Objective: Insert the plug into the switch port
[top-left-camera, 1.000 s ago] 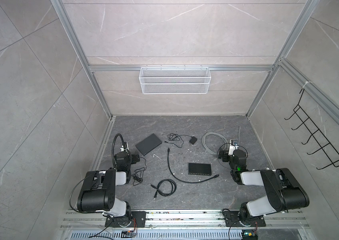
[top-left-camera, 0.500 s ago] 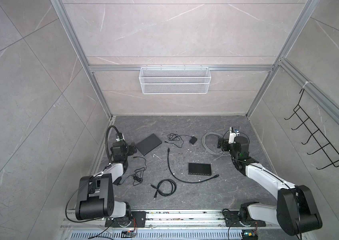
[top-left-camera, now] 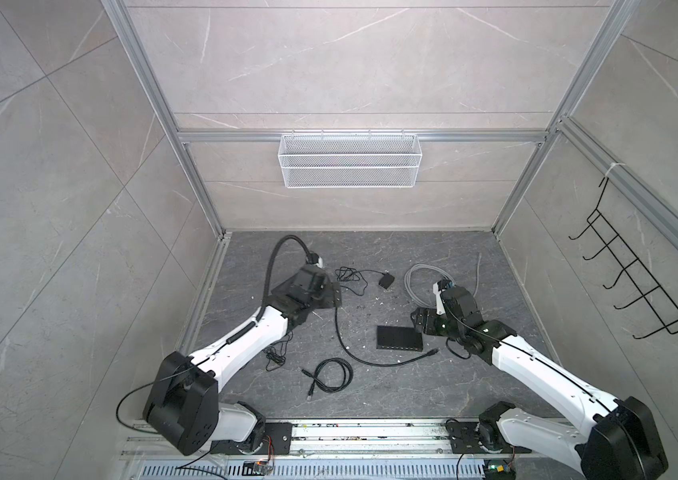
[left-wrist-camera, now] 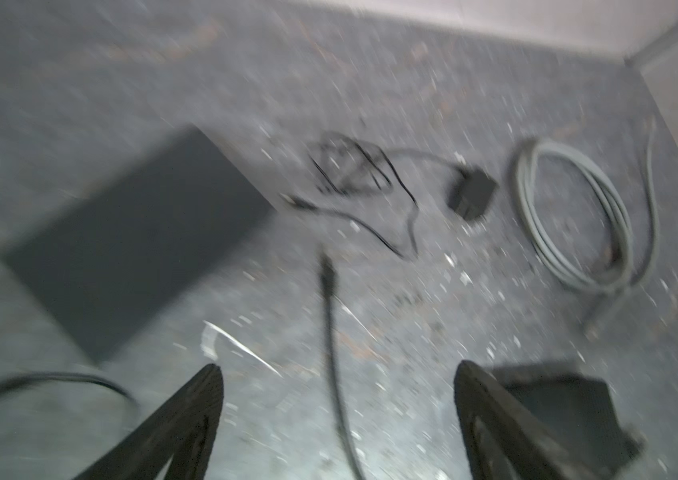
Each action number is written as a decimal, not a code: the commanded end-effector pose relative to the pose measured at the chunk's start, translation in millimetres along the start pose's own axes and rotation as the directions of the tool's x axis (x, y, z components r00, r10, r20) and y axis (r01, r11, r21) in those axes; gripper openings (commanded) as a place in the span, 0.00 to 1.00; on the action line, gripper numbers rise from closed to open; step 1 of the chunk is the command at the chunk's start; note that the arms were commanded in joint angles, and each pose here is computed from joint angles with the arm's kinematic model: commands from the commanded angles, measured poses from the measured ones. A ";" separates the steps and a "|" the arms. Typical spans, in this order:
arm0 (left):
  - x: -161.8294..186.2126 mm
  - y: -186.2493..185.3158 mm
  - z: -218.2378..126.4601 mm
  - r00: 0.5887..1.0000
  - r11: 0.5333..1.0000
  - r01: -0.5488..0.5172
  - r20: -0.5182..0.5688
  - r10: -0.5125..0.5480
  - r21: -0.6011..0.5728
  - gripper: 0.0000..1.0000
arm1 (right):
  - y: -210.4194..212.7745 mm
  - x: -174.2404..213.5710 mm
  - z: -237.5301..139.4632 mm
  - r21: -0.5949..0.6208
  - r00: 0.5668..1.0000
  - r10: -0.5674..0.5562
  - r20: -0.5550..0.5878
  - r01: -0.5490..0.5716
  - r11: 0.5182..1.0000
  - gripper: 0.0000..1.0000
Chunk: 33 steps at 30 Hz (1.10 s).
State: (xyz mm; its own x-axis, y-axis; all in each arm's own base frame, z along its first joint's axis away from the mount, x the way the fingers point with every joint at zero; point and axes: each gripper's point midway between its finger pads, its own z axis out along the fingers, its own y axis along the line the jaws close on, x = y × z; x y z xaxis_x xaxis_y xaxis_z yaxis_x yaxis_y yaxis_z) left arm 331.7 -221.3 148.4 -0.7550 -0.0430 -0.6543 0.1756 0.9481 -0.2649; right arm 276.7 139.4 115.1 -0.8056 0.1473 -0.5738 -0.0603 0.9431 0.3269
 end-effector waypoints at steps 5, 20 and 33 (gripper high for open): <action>86.7 -63.6 37.1 0.973 0.997 0.047 -0.230 -0.032 0.063 0.84 | 5.3 49.9 20.1 -0.035 0.978 0.131 -0.162 -0.138 0.990 0.68; 131.6 -128.3 63.6 0.941 0.968 0.106 -0.338 -0.023 0.227 0.69 | 3.6 51.0 49.2 -0.009 0.978 0.111 -0.177 -0.115 0.993 0.59; 126.4 -141.2 67.2 0.944 0.956 0.113 -0.329 -0.019 0.270 0.67 | 17.2 27.6 70.5 0.000 0.977 0.015 -0.215 -0.015 1.000 0.61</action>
State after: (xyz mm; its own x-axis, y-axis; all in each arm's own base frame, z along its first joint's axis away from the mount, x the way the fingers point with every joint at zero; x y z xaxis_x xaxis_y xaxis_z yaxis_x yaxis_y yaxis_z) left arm 245.8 -364.1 39.3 -0.9321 0.0615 -0.3569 0.2380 0.8468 -0.4757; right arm 289.9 174.5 47.5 -0.9097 0.1411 -0.3906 -0.0046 0.9370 0.3493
